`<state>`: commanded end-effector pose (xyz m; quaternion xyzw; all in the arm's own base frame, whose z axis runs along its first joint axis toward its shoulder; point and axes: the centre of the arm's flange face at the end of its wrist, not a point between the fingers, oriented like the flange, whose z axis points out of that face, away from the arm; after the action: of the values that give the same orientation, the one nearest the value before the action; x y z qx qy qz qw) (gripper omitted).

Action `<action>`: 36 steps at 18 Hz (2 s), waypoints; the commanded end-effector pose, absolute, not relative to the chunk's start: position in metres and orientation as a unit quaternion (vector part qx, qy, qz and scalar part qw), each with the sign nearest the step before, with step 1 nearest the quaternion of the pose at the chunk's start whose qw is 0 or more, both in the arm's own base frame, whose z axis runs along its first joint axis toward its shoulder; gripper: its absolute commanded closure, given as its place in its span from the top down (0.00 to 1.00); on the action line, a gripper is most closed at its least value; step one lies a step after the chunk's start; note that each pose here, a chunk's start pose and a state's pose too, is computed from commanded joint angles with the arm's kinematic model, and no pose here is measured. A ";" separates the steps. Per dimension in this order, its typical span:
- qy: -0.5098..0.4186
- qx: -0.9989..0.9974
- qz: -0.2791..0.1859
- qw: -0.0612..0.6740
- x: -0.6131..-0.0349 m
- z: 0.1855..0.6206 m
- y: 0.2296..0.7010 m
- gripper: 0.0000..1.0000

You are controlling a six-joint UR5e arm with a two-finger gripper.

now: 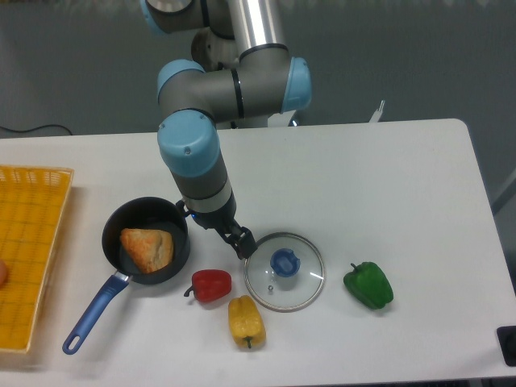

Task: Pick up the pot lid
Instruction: 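Move the gripper over the glass lid and lower onto the blue knob, then close the gripper around the blue knob of the glass lid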

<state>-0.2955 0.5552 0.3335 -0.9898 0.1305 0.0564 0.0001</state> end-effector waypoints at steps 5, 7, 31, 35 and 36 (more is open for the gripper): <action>0.124 -0.991 0.058 0.006 -0.301 0.336 0.556 1.00; 0.123 -0.991 0.055 0.001 -0.298 0.324 0.556 1.00; 0.155 -0.987 0.029 -0.044 -0.413 0.226 0.516 1.00; 0.147 -0.988 0.024 -0.040 -0.412 0.223 0.517 1.00; 0.147 -0.988 0.024 -0.039 -0.412 0.223 0.517 1.00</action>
<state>-0.4122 0.5169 0.2228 -0.9881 0.1466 0.0238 -0.0394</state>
